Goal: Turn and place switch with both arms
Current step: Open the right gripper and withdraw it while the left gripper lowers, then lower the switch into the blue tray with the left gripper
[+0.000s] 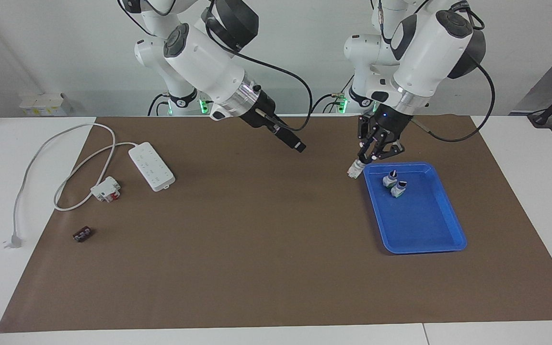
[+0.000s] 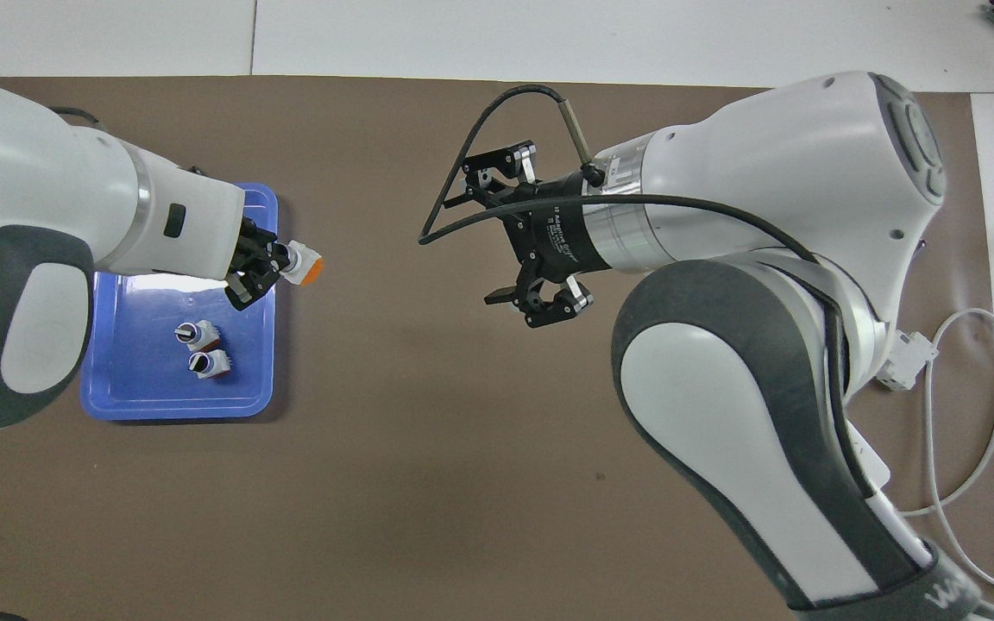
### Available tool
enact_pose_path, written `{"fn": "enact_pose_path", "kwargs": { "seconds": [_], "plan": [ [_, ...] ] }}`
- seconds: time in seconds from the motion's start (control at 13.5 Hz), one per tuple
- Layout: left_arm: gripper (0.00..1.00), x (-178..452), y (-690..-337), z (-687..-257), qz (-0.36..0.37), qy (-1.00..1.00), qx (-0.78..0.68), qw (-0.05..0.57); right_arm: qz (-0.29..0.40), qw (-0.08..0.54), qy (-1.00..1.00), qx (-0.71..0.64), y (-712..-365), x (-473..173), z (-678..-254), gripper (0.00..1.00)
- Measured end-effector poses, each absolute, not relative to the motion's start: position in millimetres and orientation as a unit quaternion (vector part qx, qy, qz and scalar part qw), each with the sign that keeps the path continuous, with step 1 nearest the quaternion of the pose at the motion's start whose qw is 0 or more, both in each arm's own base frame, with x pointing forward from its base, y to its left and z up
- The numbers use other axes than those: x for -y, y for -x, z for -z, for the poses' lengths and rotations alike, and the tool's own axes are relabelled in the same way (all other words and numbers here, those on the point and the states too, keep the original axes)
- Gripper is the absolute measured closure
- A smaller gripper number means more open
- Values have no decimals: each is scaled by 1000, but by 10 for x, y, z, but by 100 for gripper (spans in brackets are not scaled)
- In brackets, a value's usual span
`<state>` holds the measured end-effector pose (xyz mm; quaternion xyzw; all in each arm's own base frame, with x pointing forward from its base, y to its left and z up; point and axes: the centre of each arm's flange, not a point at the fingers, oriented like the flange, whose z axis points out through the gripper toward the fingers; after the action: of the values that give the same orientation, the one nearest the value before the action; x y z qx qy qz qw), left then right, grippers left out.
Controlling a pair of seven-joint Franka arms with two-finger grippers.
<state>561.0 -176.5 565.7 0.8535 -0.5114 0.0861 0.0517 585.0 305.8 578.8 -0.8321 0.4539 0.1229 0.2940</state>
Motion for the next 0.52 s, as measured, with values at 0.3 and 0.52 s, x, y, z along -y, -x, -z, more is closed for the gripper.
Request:
{"fn": "enact_pose_path", "kwargs": {
  "seconds": [0.3, 0.52],
  "plan": [
    [75, 1131, -5675, -5095, -90, -860, 502, -11, 10, 182, 921, -344, -5958, -2571, -5662, 0],
    [75, 637, -5708, -4705, -88, -867, 490, -20, 65, 128, 959, -243, -6116, -1951, -5717, 0]
  ]
}}
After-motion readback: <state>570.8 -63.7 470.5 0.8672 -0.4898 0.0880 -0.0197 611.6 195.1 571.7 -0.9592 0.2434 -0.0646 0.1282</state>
